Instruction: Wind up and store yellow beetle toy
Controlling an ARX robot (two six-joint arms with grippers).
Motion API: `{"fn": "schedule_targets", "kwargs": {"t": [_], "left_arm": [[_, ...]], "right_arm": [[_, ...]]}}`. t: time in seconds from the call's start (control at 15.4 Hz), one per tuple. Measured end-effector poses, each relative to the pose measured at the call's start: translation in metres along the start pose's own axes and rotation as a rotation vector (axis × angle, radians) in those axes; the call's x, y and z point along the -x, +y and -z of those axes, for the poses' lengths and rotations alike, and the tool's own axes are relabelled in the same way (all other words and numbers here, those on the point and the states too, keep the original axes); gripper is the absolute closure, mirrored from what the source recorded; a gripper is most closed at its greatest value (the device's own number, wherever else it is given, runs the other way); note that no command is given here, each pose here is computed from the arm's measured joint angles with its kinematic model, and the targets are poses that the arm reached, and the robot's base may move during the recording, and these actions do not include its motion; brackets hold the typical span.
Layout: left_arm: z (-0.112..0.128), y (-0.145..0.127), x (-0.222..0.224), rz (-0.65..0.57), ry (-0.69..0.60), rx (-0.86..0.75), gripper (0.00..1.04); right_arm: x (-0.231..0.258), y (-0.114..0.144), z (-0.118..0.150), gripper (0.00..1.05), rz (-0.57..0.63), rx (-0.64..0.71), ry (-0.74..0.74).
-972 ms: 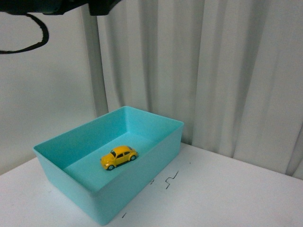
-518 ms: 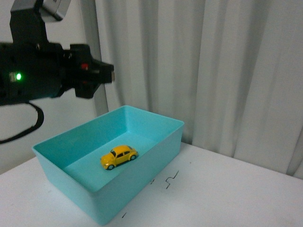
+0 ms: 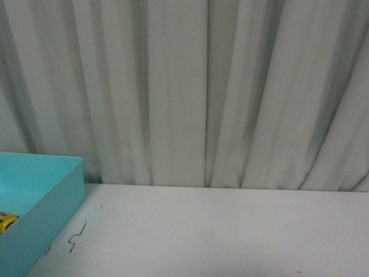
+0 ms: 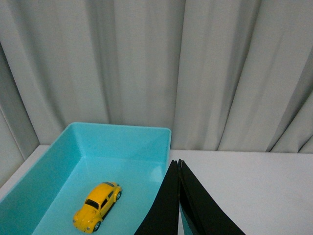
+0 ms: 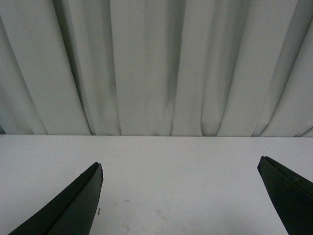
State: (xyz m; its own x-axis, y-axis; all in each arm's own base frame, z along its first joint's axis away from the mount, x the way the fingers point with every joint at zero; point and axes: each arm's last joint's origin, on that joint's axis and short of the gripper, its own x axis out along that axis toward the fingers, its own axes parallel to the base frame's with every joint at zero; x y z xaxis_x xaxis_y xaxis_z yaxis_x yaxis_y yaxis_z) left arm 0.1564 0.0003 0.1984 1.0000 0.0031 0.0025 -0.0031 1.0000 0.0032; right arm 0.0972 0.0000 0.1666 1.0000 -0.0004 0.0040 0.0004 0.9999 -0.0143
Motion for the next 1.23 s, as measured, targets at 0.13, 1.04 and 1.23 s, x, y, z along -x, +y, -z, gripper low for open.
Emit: {"fn": "schedule_targets", "kwargs": {"t": [0.13, 1.04, 1.23], "left_arm": [[0.01, 0.0, 0.01, 0.002, 0.012, 0.0, 1.03], [0.028, 0.0, 0.04, 0.002, -0.015, 0.0, 1.03], [0.029, 0.0, 0.043, 0.002, -0.008, 0.0, 1.03]], "right_arm": [[0.0, 0.0, 0.0, 0.07, 0.0, 0.0, 0.0], [0.0, 0.0, 0.0, 0.07, 0.0, 0.0, 0.0], [0.0, 0.0, 0.0, 0.07, 0.0, 0.0, 0.0]]}}
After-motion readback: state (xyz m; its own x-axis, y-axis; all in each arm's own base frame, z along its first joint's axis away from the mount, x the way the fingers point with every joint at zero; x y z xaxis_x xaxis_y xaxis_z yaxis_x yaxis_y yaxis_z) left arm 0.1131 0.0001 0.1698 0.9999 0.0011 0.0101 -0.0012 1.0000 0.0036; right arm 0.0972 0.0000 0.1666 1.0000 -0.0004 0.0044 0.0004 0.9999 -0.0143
